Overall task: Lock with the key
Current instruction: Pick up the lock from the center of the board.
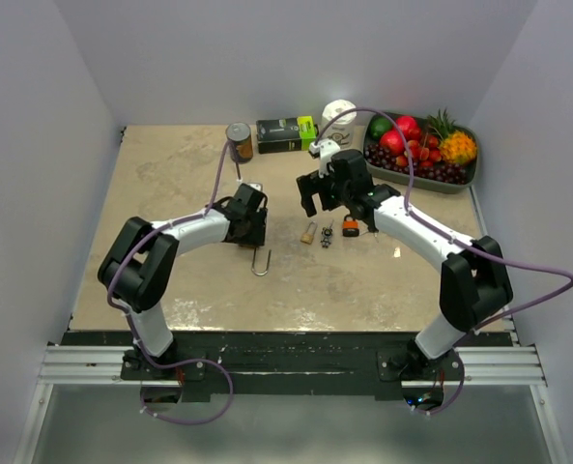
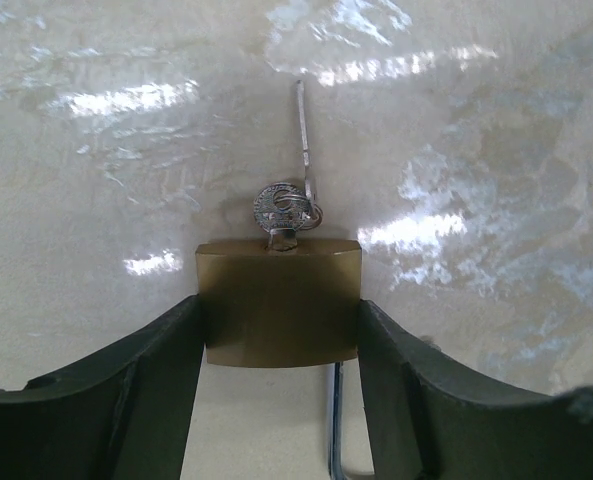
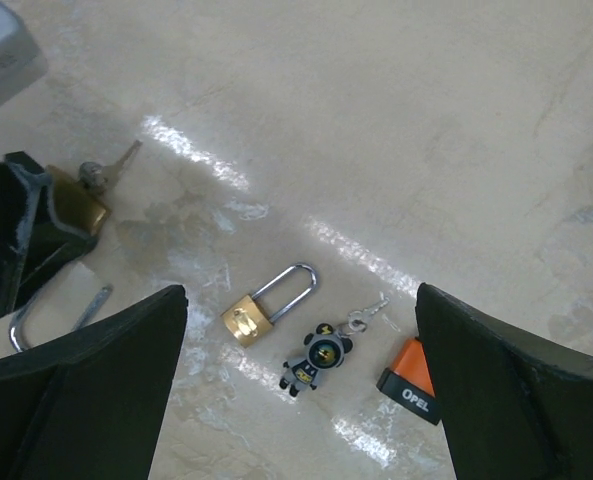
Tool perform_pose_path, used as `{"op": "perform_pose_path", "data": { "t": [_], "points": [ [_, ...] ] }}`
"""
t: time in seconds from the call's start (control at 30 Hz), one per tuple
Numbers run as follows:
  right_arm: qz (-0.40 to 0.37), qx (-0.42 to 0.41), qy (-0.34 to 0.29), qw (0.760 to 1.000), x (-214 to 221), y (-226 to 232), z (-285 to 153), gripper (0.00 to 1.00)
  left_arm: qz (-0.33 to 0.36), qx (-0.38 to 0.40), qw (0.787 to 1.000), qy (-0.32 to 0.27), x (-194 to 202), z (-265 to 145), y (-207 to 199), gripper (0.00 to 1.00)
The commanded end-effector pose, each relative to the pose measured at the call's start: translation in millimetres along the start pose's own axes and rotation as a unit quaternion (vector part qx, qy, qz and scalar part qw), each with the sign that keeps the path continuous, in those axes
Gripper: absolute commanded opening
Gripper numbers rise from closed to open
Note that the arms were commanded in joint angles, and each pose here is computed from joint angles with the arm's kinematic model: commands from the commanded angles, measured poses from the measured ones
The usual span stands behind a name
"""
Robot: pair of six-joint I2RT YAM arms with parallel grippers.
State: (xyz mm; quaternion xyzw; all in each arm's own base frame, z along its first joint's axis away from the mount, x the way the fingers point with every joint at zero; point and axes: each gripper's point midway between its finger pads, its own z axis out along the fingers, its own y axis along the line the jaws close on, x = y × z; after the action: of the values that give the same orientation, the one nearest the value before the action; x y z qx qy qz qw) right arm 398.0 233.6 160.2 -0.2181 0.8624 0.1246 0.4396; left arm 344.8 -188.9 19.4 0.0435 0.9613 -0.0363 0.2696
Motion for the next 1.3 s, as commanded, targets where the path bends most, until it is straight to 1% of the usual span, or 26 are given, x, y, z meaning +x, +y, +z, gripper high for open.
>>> {"op": "perform_pose_path", "data": {
  "t": [0.0, 0.03, 0.1, 0.17, 0.2, 0.27, 0.3, 0.33, 0.4, 0.43, 0.47, 0.53, 0.57, 0.6, 0.63, 0.67, 0.7, 0.77, 0.8, 0.87, 0.9, 0.97, 1.07, 1.1, 1.2, 1.27],
  "points": [
    [-0.062, -0.111, -0.087, 0.988, -46.3, 35.7, -37.1, 0.99, 0.027, 0.079, 0.996, -0.021, -9.5, -22.1, -19.4, 0.0],
    [-0.073, -0.12, -0.113, 0.984, -54.7, 38.6, -41.8, 0.99, 0.025, 0.09, 0.995, -0.037, -20.0, -31.2, -19.0, 0.0],
    [-0.106, -0.141, -0.127, 0.976, -48.8, 45.1, -51.8, 0.99, 0.043, 0.125, 0.99, -0.043, -25.3, -41.4, -25.1, 0.0],
    [-0.134, -0.158, -0.121, 0.971, -39.1, 49.2, -54.9, 0.99, 0.071, 0.143, 0.986, -0.055, -32.3, -54.2, -27.6, 0.0],
    [-0.164, -0.166, -0.122, 0.965, -36.8, 50.8, -57.9, 0.99, 0.083, 0.162, 0.982, -0.053, -32.5, -59.7, -32.8, 0.0],
    [-0.187, -0.2, -0.103, 0.956, -21.1, 59.2, -62.2, 0.99, 0.111, 0.177, 0.976, -0.055, -34.6, -69.3, -32.1, 0.0],
    [-0.202, -0.204, -0.105, 0.952, -19.7, 59.8, -65.0, 0.99, 0.121, 0.212, 0.969, -0.05, -31.9, -76.6, -39.2, 0.0],
    [-0.207, -0.215, -0.103, 0.949, -15.3, 63.0, -67.1, 0.99, 0.126, 0.228, 0.964, -0.055, -34.8, -83.1, -36.8, 0.0],
    [-0.231, -0.229, -0.108, 0.939, -9.2, 66.5, -72.0, 0.99, 0.154, 0.278, 0.947, -0.045, -26.8, -92.5, -41.4, 0.0],
    [-0.241, -0.244, -0.114, 0.932, -7.6, 71.8, -75.8, 0.99, 0.161, 0.292, 0.942, -0.048, -30.5, -95.5, -35.1, 0.0],
    [-0.249, -0.252, -0.113, 0.928, 0.3, 73.7, -76.8, 0.99, 0.158, 0.334, 0.928, -0.037, -25.6, -103.4, -42.3, 0.0],
    [-0.289, -0.264, -0.142, 0.909, -0.8, 77.6, -86.9, 0.99, 0.168, 0.366, 0.915, -0.027, -24.1, -110.1, -38.7, 0.0],
    [-0.305, -0.29, -0.146, 0.895, 10.7, 85.1, -91.2, 0.99, 0.185, 0.401, 0.897, -0.027, -20.9, -118.7, -45.9, 0.0],
    [-0.347, -0.299, -0.162, 0.874, 13.0, 88.2, -94.9, 0.99, 0.188, 0.415, 0.89, -0.01, -13.5, -122.7, -45.8, 0.0],
    [-0.364, -0.308, -0.169, 0.862, 15.4, 91.4, -102.8, 0.99, 0.196, 0.428, 0.882, -0.007, -13.4, -125.7, -49.2, 0.0],
    [-0.375, -0.329, -0.176, 0.849, 21.1, 97.5, -107.6, 0.99, 0.204, 0.458, 0.865, -0.004, -9.4, -133.4, -54.7, 0.0],
    [-0.405, -0.334, -0.191, 0.83, 21.3, 100.4, -111.3, 0.99, 0.201, 0.47, 0.859, 0.01, -3.4, -138.0, -55.8, 0.0],
    [-0.43, -0.346, -0.2, 0.81, 27.9, 107.5, -117.8, 0.99, 0.199, 0.498, 0.844, 0.022, 0.3, -144.3, -62.0, 0.0],
    [-0.452, -0.353, -0.209, 0.792, 30.1, 115.4, -120.9, 0.99, 0.192, 0.51, 0.838, 0.038, 6.5, -148.4, -62.9, 0.0],
    [-0.471, -0.366, -0.212, 0.774, 36.8, 126.0, -122.5, 0.99, 0.187, 0.539, 0.82, 0.048, 11.4, -155.0, -67.7, 0.0],
    [-0.49, -0.376, -0.215, 0.757, 41.4, 136.7, -124.0, 0.99, 0.182, 0.548, 0.814, 0.057, 15.3, -158.6, -68.9, 0.0],
    [-0.51, -0.389, -0.217, 0.736, 47.7, 148.2, -122.7, 0.98, 0.18, 0.564, 0.804, 0.06, 17.2, -164.1, -72.2, 0.0],
    [-0.523, -0.408, -0.22, 0.715, 54.7, 162.2, -122.4, 0.94, 0.188, 0.579, 0.791, 0.066, 20.2, -171.1, -75.6, 0.0],
    [-0.526, -0.415, -0.217, 0.71, 58.8, 166.1, -119.3, 0.92, 0.185, 0.584, 0.787, 0.075, 23.8, -173.6, -76.1, 0.0],
    [-0.537, -0.421, -0.215, 0.699, 62.7, 172.7, -111.6, 0.89, 0.19, 0.596, 0.776, 0.078, 25.9, -180.2, -79.3, 0.0],
    [-0.541, -0.423, -0.217, 0.693, 61.6, 175.6, -107.9, 0.86, 0.19, 0.613, 0.763, 0.076, 27.6, -187.2, -82.1, 0.0]
  ]
}}
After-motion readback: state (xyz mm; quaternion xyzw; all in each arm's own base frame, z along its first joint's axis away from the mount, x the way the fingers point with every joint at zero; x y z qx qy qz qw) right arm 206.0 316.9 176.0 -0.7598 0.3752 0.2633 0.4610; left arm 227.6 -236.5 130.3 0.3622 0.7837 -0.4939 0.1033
